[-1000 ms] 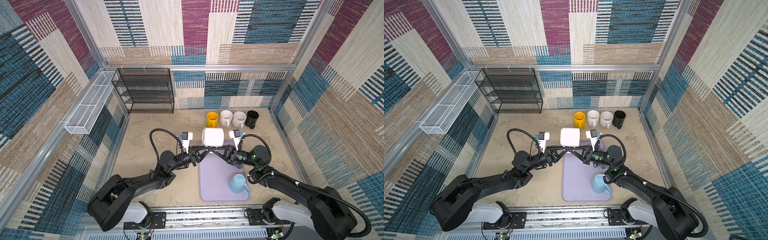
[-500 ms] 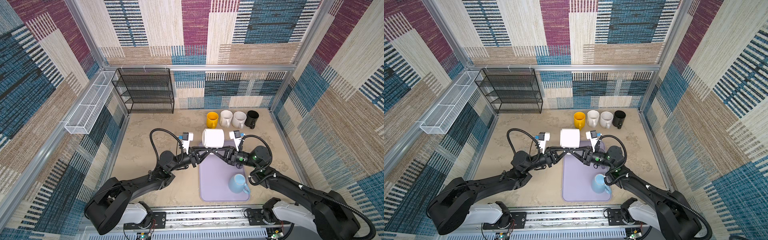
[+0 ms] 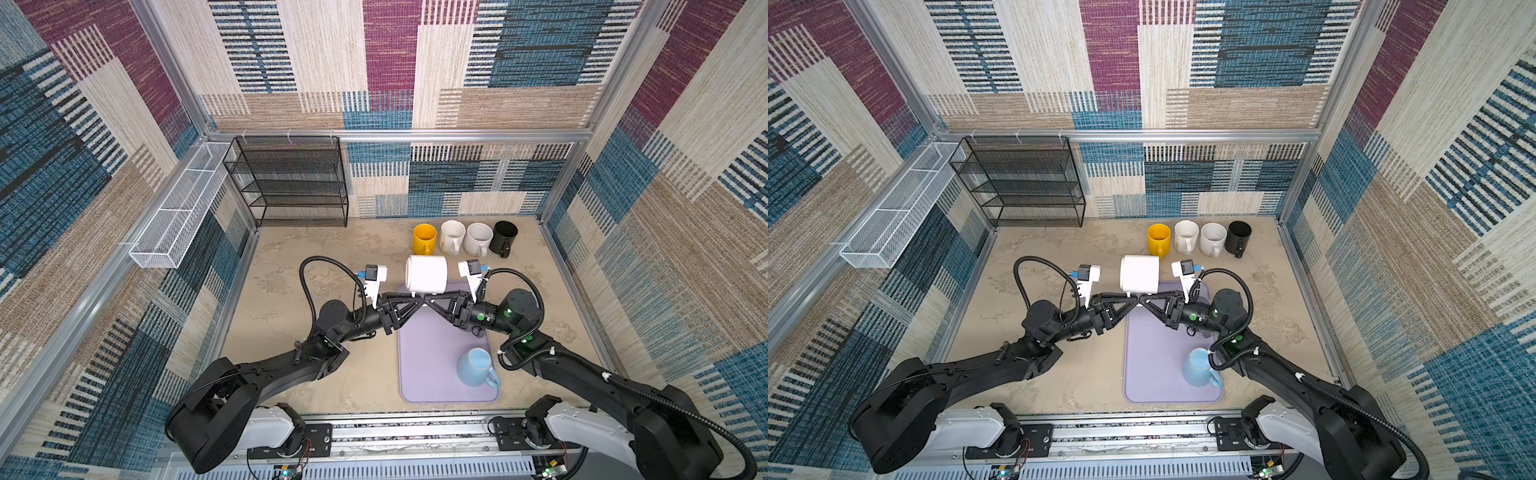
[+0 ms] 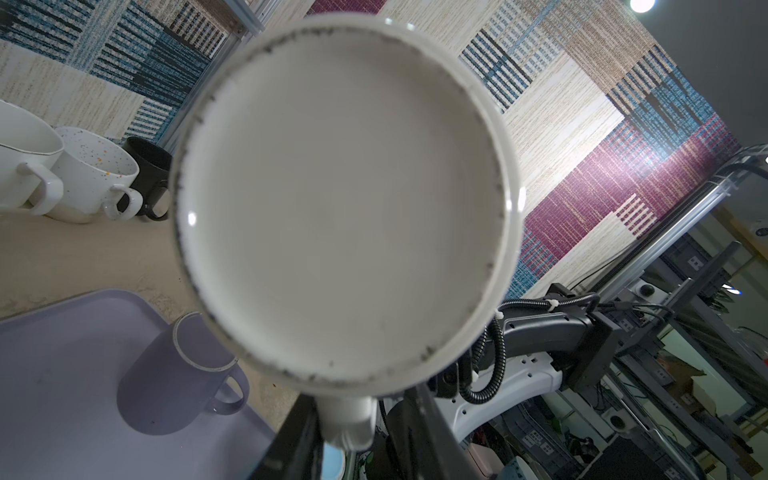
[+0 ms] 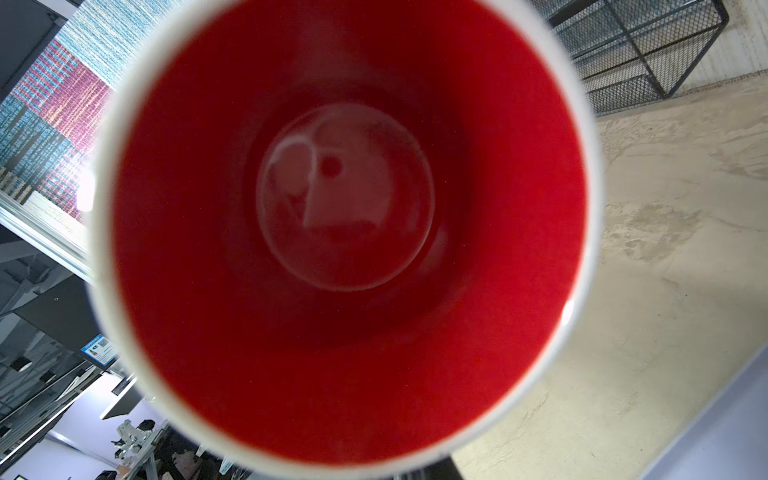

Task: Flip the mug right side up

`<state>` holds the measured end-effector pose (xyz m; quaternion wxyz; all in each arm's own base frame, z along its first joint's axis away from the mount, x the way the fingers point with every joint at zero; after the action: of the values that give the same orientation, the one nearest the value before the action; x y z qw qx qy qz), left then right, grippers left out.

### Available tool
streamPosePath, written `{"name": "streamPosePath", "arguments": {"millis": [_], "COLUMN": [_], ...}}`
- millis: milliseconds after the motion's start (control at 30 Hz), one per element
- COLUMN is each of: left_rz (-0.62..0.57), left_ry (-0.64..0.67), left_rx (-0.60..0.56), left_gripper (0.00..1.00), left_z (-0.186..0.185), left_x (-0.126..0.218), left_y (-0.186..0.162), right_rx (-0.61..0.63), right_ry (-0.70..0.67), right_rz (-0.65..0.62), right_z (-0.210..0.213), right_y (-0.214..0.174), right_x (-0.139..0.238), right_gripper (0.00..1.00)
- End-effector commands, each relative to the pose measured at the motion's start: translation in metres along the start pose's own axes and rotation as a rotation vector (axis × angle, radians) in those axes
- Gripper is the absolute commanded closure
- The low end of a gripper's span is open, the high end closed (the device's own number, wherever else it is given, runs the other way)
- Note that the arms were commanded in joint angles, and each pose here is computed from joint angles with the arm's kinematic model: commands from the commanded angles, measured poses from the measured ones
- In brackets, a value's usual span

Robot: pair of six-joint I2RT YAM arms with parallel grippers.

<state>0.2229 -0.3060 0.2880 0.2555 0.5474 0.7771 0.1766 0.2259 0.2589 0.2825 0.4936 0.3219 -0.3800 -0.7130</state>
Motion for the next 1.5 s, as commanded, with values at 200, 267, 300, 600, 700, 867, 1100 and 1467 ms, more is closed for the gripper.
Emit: {"name": "streamPosePath", "arguments": {"millis": [200,267,300,600,700,867,1100,1467], "left_rz": [-0.054,-0.052,-0.051,-0.014,0.017,0.026,0.037,0.042], "left_ry": [0.022,0.023,0.024,-0.019,-0.047,-0.064,-0.08,-0.082], "left_rx": [-0.077,-0.082,-0.083,-0.06,-0.052,-0.041,-0.035,-0.032], "left_gripper": [0.9,0.94,0.96,1.0,1.0,1.0,1.0,1.0], "left_z": [-0.007,-0.008,-0.008,-0.013,-0.016,-0.015,-0.017,-0.017], "left_x": [0.005,0.004,0.004,-0.001,-0.003,-0.005,-0.005,-0.006], "left_y": [0.011,0.012,0.012,0.008,0.004,0.002,0.0,0.0], "right_rx": [0.05,0.056,0.06,0.08,0.083,0.084,0.082,0.087], "right_ry": [-0.013,-0.008,-0.005,0.028,0.025,0.015,0.021,0.017], "right_rz": [-0.017,-0.021,-0.024,-0.052,-0.065,-0.084,-0.104,-0.132], "right_z": [0.003,0.005,0.007,0.016,0.016,0.014,0.013,0.013], "right_y": [0.006,0.009,0.01,0.018,0.02,0.022,0.025,0.029], "right_x": [0.001,0.001,0.0,-0.001,0.0,0.0,-0.002,0.0], "right_gripper": [1.0,1.0,1.0,0.9,0.85,0.82,0.74,0.83]}}
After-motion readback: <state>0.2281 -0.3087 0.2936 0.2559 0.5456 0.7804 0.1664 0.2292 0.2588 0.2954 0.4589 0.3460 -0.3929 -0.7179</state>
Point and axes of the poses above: each gripper's point midway between its finger pads, its own x axis back along the fingers, its own z axis along the line the jaws close on, y = z × x, the point moved 1 cm from there along x, back along the fingers, and after that the axes turned 14 degrees about x, right-handed, at the moved point
